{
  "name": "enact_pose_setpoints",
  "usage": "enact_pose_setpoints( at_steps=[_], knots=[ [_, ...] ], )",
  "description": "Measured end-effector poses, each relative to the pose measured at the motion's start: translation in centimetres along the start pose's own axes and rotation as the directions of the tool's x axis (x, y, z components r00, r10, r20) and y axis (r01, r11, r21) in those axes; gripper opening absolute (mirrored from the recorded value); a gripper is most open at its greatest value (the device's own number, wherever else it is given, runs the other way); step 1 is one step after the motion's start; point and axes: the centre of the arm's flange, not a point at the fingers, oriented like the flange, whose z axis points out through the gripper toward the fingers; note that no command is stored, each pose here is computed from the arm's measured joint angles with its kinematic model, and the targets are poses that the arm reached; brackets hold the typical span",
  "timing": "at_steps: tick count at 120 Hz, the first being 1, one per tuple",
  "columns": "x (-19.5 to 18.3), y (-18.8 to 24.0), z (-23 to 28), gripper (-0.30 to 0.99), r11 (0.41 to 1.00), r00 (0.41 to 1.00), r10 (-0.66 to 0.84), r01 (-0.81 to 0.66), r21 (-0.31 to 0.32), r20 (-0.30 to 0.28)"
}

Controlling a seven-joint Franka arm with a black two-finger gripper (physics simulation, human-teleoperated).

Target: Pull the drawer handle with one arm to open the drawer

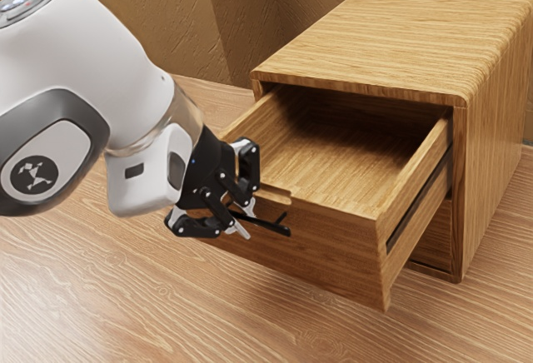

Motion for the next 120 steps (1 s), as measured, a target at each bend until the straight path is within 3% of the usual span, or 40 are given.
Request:
enact_pose_setpoints(
  at_steps=[63, 79, 89, 95, 102, 111, 120],
  knots=[
    [0.5, 0.8, -1.9, 0.18, 1.000, 1.000, 0.002, -0.002, 0.021, -0.001],
    [1.9, 1.5, -7.4, 0.20, 0.995, 1.000, 0.027, -0.027, 0.092, -0.003],
    [1.8, -0.1, -15.3, 0.22, 0.989, 1.000, 0.015, -0.013, 0.149, -0.010],
    [-2.4, -3.5, -17.9, 0.30, 0.990, 0.996, -0.083, 0.082, 0.115, 0.008],
    [-7.7, -4.4, -18.2, 0.39, 0.972, 0.971, -0.232, 0.229, 0.044, 0.065],
    [-10.7, -4.3, -16.5, 0.48, 0.932, 0.931, -0.349, 0.357, -0.066, 0.105],
    [-11.5, -3.5, -16.0, 0.55, 0.893, 0.901, -0.414, 0.429, -0.134, 0.129]
  ],
)
